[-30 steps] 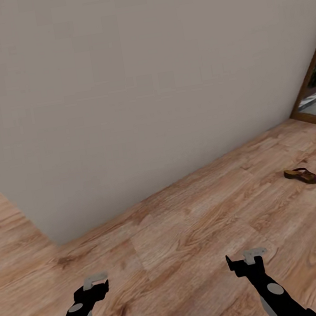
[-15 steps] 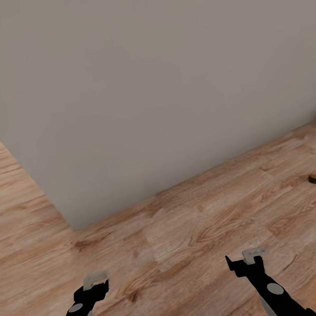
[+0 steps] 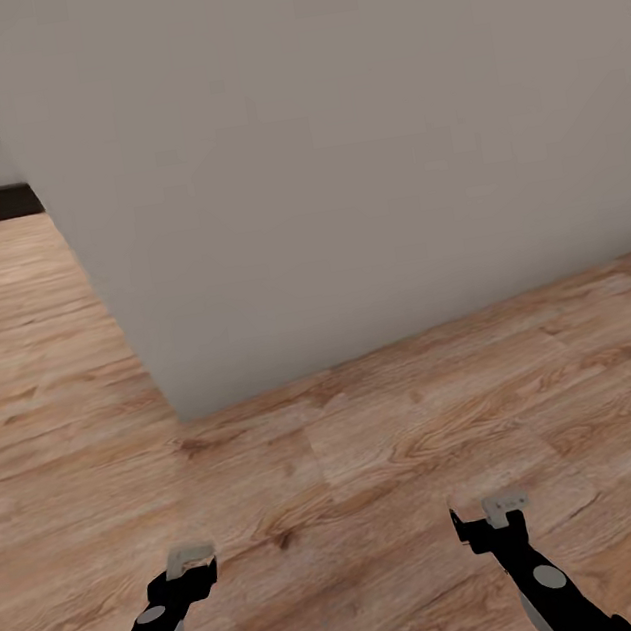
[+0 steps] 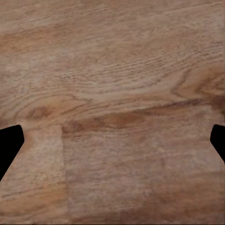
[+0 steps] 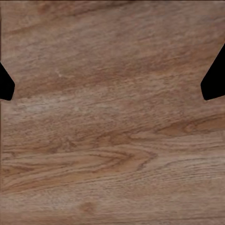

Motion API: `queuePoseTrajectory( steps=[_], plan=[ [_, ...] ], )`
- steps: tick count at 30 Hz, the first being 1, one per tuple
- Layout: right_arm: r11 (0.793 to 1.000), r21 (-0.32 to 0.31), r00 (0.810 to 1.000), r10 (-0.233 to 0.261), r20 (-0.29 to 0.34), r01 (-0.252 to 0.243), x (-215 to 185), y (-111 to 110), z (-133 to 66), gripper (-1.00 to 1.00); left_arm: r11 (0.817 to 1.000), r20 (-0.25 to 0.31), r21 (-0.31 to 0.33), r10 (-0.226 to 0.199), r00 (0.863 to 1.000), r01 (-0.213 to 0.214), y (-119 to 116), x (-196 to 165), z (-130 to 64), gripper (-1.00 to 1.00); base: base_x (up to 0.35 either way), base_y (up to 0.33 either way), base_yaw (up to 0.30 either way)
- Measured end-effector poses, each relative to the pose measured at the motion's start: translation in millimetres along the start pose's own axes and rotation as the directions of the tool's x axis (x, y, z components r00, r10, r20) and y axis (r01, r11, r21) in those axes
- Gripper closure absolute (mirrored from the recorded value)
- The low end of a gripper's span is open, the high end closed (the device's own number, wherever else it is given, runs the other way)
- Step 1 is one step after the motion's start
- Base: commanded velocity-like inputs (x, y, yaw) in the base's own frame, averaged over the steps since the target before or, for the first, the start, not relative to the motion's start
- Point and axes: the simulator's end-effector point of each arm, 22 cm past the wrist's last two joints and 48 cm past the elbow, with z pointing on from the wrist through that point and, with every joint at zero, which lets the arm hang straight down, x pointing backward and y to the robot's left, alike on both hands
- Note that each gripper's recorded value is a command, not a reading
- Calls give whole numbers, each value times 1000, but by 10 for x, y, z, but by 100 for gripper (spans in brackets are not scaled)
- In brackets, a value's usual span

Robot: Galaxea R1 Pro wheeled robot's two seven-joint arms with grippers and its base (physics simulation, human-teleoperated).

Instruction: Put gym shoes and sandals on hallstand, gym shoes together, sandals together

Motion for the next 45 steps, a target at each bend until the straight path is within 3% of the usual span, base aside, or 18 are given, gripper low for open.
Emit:
queuePoseTrajectory(
  steps=[7,21,45],
  plan=[
    [1000,-1,1000,-3,1,3,-5,3,0,-100,1000,0,0,0,1000,0,0,-1,0,-100,-277,-66,5],
    [1000,-1,1000,-1,-1,1,2,11,0,-100,1000,-1,2,-1,1000,1,-12,5,0,-100,-27,-7,140],
    [1000,-3,1000,-1,-2,1,5,14,2,-100,1000,-2,5,-2,1000,2,-38,12,1,-100,-98,-74,7]
  ],
)
